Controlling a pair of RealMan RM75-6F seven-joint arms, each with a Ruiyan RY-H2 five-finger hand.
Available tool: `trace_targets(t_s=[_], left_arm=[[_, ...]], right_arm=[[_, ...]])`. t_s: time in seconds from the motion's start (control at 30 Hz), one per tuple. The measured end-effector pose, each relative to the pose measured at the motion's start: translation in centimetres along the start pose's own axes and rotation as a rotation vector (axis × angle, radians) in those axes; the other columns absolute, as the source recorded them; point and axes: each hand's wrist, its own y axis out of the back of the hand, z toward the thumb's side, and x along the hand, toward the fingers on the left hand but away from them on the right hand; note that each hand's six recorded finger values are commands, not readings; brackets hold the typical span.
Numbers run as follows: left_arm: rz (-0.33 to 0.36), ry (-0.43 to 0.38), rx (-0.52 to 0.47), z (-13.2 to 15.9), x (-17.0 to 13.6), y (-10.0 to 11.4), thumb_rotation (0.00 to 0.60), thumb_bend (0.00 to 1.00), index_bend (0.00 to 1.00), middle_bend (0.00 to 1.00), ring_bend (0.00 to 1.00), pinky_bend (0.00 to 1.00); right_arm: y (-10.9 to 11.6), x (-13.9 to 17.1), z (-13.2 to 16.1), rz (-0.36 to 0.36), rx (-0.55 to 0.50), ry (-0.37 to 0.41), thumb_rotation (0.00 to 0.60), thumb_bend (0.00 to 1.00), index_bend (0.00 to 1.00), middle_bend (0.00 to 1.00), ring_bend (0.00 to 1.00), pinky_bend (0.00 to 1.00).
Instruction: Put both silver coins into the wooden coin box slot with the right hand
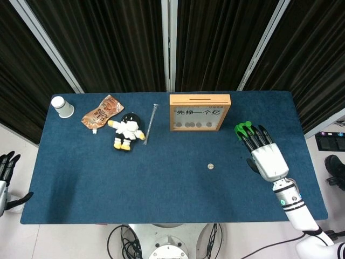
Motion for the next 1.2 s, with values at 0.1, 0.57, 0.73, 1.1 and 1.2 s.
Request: trace_targets(t_s=[0.1,0.57,0.73,1.1,1.2], left_arm=[[-0.002,0.004,0.0,-0.1,-0.2,-0.2,0.6,0.07,0.05,0.0,0.0,0.0],[-0.003,0.025,-0.009,-1.2,-0.8,-0.5,0.6,0.07,0.05,0.0,0.0,0.0],[-0.009,0.026,-0.011,-1.3,-0.5,-0.6,0.6,0.07,0.05,0.0,0.0,0.0],[-0.016,0.036,-0.01,-1.8,-0.2,-0.8,0.6,0.07,0.05,0.0,0.0,0.0],[-0.017,0.038,-0.012,-1.9,-0.2,-0.9,0.6,0.07,0.05,0.0,0.0,0.0]], right_arm=[[-3.4,1.4,-0.3,0.043,-0.017,0.007,0.6,0.24,0.0,0.0,0.0,0.0],[-10.7,0.7,3.9,0.074,-0.019,0.135,0.6,0.24,0.13,0.0,0.0,0.0],[-11.1,-0.4,4.7,0.064,-0.028,0.145,0.6,0.27,0.28,0.01,0.0,0.0],[-12.0,-2.4,5.9,0.063,-0.047,0.152,0.6,0.28,0.33,0.01,0.0,0.0],[-12.3,-2.7,5.9,0.07,-0.052,0.145,0.6,0.28,0.33,0.02,0.0,0.0]])
